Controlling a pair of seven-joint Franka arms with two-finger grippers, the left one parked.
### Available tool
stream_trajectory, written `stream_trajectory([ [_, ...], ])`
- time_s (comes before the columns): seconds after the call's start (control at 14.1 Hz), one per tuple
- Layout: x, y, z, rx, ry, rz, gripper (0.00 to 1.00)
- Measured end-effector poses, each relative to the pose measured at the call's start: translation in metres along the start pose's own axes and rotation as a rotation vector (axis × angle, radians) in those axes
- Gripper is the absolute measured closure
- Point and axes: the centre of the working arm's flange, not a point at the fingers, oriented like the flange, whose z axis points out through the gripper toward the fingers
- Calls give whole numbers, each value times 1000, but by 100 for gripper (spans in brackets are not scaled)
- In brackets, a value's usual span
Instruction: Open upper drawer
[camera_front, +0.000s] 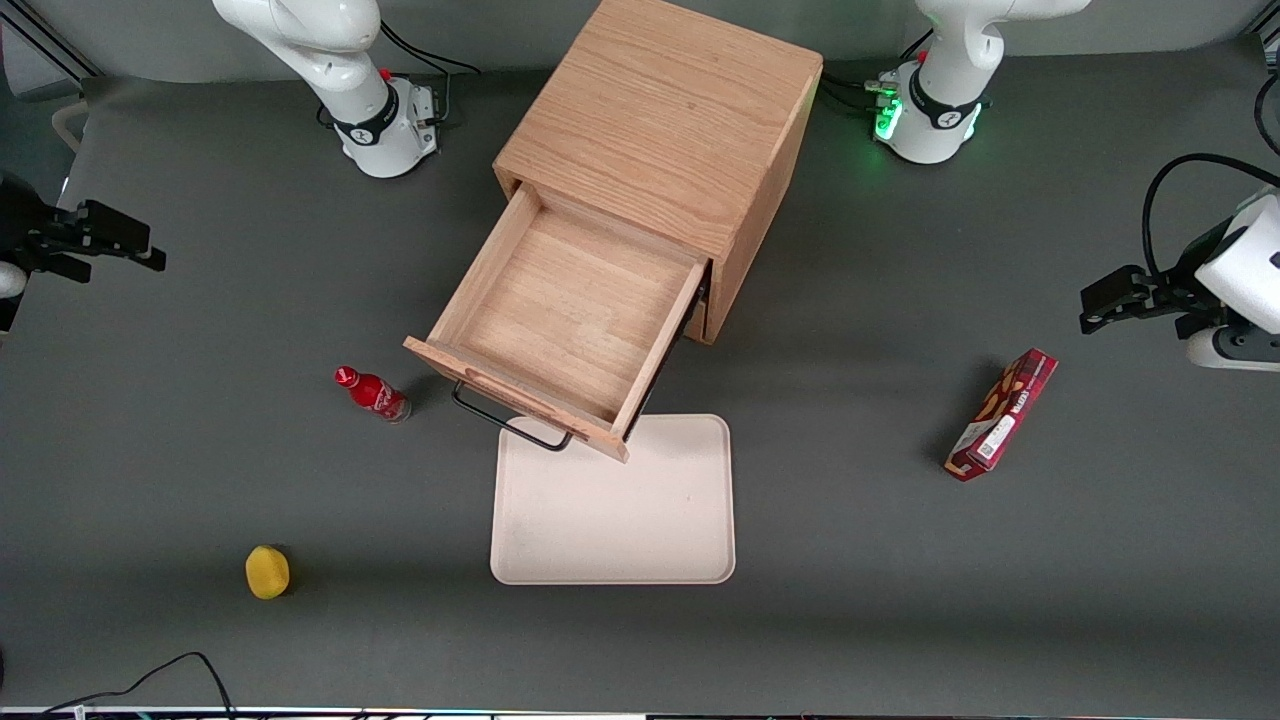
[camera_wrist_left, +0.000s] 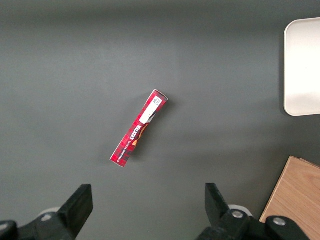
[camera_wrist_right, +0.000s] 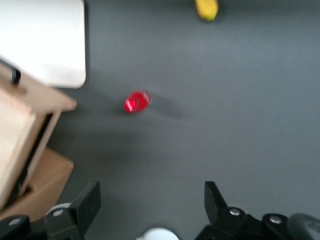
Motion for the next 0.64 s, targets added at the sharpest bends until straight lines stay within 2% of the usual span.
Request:
stream_trajectory([
  [0.07,-1,-9,1,-7,36,55,3],
  [0.21,-10,-29,9,-19,50,104,0],
  [0.43,-18,-33,14,-25,31,116,0],
  [0.64,-24,-23,16,-7,-12,122,0],
])
